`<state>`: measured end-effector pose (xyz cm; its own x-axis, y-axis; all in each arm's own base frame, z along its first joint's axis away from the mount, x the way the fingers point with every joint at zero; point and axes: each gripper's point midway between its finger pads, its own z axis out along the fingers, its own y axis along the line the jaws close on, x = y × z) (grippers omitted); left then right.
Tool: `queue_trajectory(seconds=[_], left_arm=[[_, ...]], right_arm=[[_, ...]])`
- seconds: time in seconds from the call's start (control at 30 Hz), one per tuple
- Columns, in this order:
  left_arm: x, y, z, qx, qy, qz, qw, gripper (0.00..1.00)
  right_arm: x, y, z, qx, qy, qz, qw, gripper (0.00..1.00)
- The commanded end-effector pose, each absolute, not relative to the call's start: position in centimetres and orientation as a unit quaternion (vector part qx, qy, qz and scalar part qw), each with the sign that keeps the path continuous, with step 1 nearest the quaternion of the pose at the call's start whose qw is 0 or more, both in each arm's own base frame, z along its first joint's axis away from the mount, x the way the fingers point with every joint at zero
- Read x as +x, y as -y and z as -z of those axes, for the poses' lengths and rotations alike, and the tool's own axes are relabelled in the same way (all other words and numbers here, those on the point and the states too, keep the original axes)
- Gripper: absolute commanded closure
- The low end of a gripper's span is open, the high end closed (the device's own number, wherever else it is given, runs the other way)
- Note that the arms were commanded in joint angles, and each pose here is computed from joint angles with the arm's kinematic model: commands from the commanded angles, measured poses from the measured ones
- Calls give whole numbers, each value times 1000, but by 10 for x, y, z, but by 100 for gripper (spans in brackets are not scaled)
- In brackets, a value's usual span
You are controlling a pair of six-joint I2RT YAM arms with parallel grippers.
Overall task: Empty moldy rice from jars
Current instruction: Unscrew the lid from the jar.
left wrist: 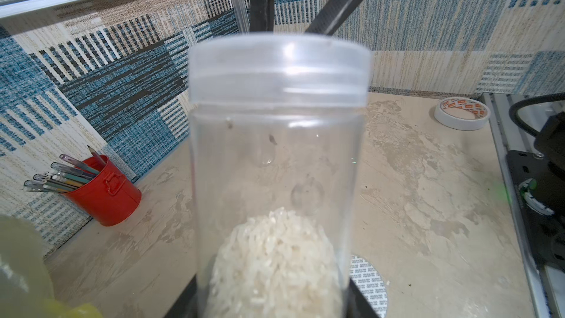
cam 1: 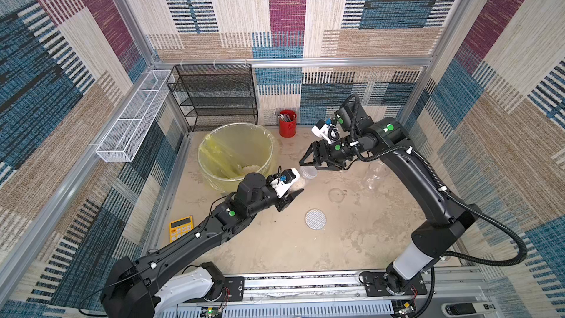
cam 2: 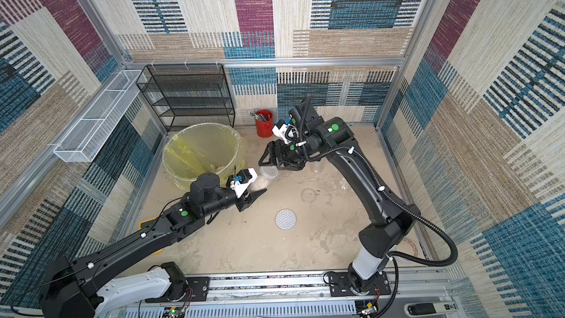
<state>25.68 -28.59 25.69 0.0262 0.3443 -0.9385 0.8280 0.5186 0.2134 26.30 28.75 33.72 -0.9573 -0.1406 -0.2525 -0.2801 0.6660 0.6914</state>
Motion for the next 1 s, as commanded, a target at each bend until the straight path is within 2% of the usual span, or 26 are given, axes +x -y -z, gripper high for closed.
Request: queue_trajectory(seconds=[0.0,0.27,0.7,0.83,0.97], left_arm=[[260,289,-274,441,-641,213,591,100],[260,289,-271,442,-644,210,588,100],[262,289,-268,443,-647,207,586,100],[259,289,-269,443,-644,214,586,100],[255,292,-271,444,-640,230,583,100]], right_arm=[[262,-286,-330,-120,-914,-377,88,27],[259,-285,-323,-128,-918,-365,87,32],[258,-280,-313,-151,-922,-343,97,48],[262,-281,-324,-191,-911,-341,133,49],[274,-284,-343,-218,-888,-350,203,49]])
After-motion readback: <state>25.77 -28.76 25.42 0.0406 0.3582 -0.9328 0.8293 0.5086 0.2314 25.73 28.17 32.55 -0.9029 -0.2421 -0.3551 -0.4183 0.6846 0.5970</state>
